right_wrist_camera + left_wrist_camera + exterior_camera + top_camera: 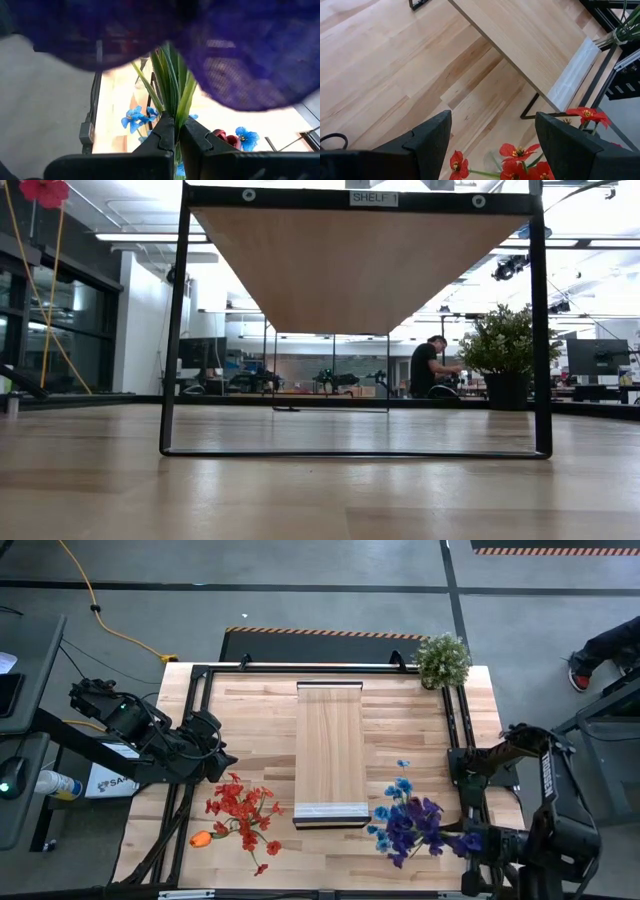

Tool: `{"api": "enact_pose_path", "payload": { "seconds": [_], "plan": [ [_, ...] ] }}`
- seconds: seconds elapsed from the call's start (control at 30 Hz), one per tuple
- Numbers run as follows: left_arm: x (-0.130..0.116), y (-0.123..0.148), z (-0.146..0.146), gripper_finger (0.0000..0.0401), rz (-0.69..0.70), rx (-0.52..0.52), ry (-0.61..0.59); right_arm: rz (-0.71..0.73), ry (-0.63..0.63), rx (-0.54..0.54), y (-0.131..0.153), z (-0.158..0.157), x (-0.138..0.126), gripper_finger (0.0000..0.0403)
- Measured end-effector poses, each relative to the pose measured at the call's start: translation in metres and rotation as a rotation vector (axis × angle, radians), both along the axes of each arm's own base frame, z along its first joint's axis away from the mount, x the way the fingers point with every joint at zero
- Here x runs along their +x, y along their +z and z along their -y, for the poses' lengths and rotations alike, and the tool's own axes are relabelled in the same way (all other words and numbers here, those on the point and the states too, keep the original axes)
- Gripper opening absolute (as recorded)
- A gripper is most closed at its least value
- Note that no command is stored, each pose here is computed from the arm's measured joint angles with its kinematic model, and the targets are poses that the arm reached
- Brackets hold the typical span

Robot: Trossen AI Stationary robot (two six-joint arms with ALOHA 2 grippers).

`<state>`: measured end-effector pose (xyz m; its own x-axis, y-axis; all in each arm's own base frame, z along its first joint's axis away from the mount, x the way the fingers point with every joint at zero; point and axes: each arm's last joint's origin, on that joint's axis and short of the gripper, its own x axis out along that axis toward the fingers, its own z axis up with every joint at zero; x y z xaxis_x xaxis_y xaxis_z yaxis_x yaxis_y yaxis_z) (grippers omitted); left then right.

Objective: Pick and place flowers into a vace then onto a shelf
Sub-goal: Put the violet flowers into the right transparent vase

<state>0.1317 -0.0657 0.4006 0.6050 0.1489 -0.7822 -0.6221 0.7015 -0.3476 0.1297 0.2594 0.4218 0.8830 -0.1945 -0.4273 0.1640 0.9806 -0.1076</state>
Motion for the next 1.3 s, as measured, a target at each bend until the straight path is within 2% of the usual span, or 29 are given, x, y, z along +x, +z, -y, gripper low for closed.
{"api": "enact_pose_path", "payload": {
  "seconds": [0.2, 0.47, 0.8, 1.13, 1.3],
  "plan": [
    [0.000, 0.000, 0.000, 0.0320, 0.003, -0.006, 0.006, 0.014, 0.037, -0.010, 0.000, -0.005, -0.010, 0.0000],
    [0.001, 0.001, 0.001, 0.0321, 0.023, -0.030, 0.023, 0.085, 0.091, -0.100, 0.003, -0.010, -0.025, 0.0000],
    [0.003, 0.002, 0.002, 0.0321, 0.041, -0.038, 0.021, 0.187, 0.062, -0.174, 0.001, -0.015, -0.019, 0.0000],
    [0.003, 0.002, 0.002, 0.0321, 0.040, -0.034, 0.015, 0.212, 0.039, -0.066, -0.017, -0.032, -0.009, 0.0000],
    [0.003, 0.002, 0.002, 0.0319, 0.040, -0.034, 0.014, 0.220, 0.038, -0.046, -0.027, -0.038, -0.008, 0.0000]
  ]
}}
